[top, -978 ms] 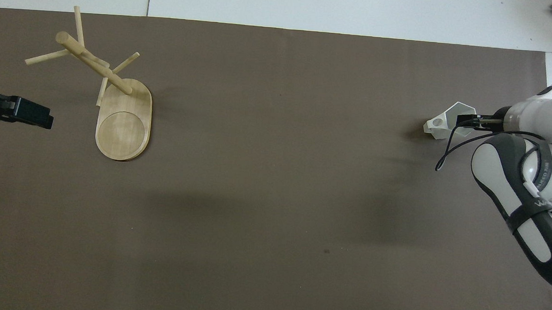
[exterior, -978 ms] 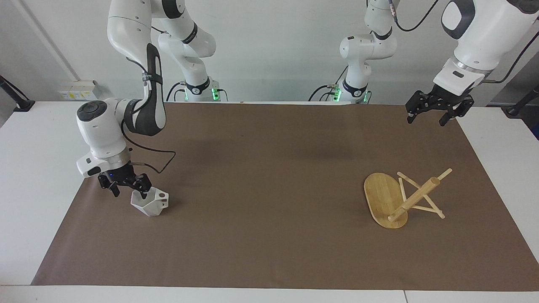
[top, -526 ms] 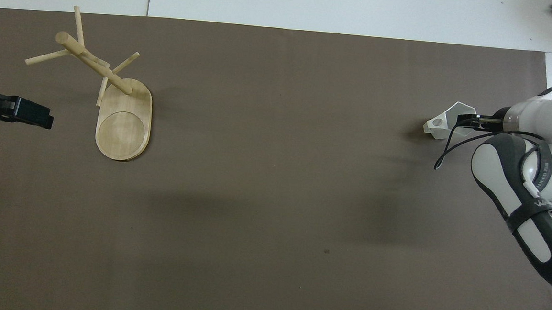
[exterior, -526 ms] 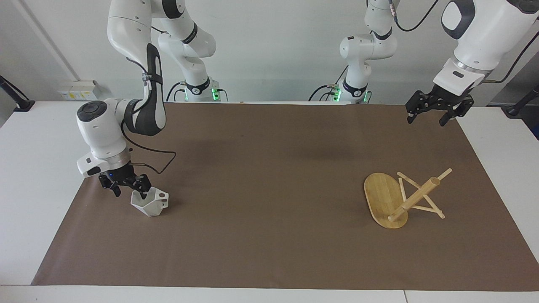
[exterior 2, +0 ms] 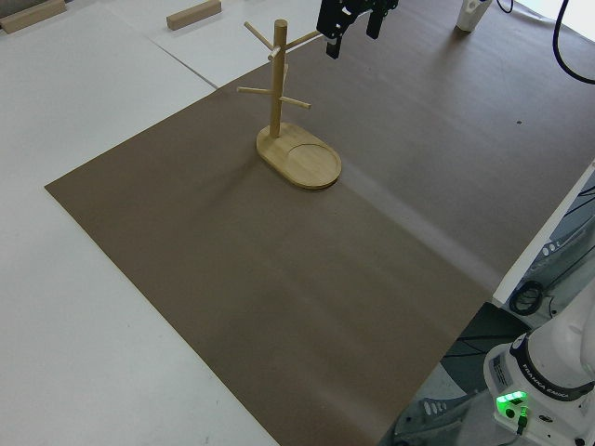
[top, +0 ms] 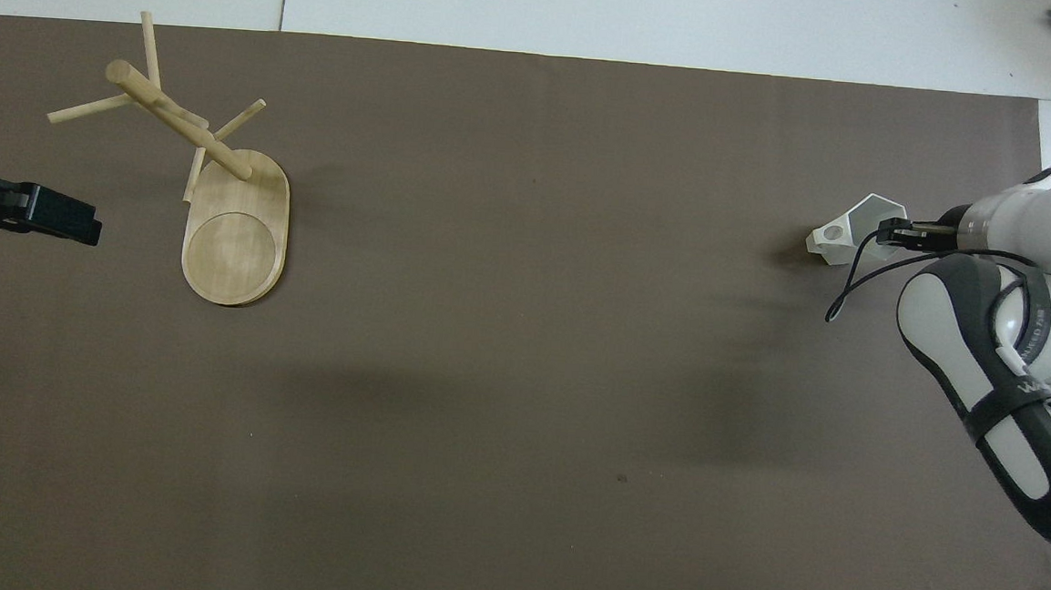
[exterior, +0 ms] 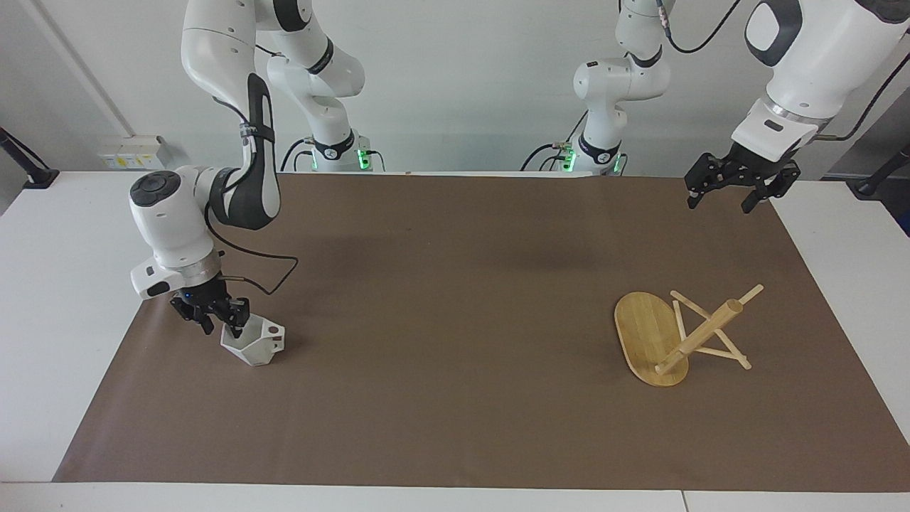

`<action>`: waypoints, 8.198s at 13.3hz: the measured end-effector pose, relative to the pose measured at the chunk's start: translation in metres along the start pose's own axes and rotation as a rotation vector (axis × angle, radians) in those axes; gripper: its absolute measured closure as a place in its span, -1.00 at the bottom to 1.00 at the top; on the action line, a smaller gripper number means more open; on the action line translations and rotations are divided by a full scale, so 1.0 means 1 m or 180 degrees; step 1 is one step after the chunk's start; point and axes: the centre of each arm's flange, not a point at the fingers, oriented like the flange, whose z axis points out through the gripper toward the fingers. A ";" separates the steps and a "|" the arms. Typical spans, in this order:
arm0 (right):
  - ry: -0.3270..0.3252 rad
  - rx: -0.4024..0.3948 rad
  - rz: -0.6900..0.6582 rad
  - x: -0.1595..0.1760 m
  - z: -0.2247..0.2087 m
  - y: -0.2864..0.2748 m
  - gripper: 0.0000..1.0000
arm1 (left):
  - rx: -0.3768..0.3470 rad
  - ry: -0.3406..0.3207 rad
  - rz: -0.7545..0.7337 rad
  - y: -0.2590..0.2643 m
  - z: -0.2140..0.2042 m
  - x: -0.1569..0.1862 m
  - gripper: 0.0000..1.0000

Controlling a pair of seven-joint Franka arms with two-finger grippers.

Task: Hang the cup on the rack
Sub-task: 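Close the right gripper on the white cup's handle, then lift the cup with the right gripper while the left gripper approaches, then close the left gripper on the cup held by the right gripper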

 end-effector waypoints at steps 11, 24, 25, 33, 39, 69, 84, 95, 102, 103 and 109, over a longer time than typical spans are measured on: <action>-0.0033 0.0002 -0.0003 -0.001 0.000 -0.001 0.45 | -0.0003 -0.0034 -0.0001 0.001 0.001 -0.001 -1.00; -0.0026 0.0008 -0.0023 0.000 -0.001 -0.005 0.81 | -0.0003 -0.0092 -0.0032 0.008 0.005 -0.007 -1.00; -0.0025 0.0008 -0.0023 0.000 -0.001 -0.005 0.81 | -0.0002 -0.0092 -0.0039 0.008 0.004 -0.007 -1.00; -0.0229 0.0043 -0.0092 0.015 -0.040 -0.020 0.81 | 0.0000 -0.0158 -0.0220 0.007 0.008 -0.013 -1.00; -0.0354 0.0296 0.0044 0.028 -0.110 -0.051 0.81 | 0.0022 -0.0301 -0.0605 0.012 0.015 -0.026 -1.00; -0.0551 0.2198 0.0577 -0.047 -0.247 -0.362 0.81 | -0.3067 -0.2231 -0.4852 0.071 0.099 -0.017 -1.00; -0.0543 0.2361 0.0637 -0.085 -0.244 -0.422 0.81 | -0.3360 -0.1978 -0.5180 0.135 0.128 0.009 -1.00; -0.0507 0.2373 0.0665 -0.082 -0.243 -0.420 0.81 | -0.3342 -0.1966 -0.5048 0.142 0.128 0.008 -0.37; -0.0520 0.2372 0.0650 -0.085 -0.243 -0.422 0.01 | -0.3363 -0.1925 -0.4993 0.142 0.127 0.008 -0.37; -0.0521 0.2372 0.0650 -0.085 -0.243 -0.422 -0.23 | -0.3365 -0.1924 -0.4991 0.142 0.126 0.008 -0.37; -0.0518 0.2372 0.0645 -0.085 -0.243 -0.422 -1.00 | -0.3247 -0.1891 -0.5102 0.133 0.129 0.008 -0.37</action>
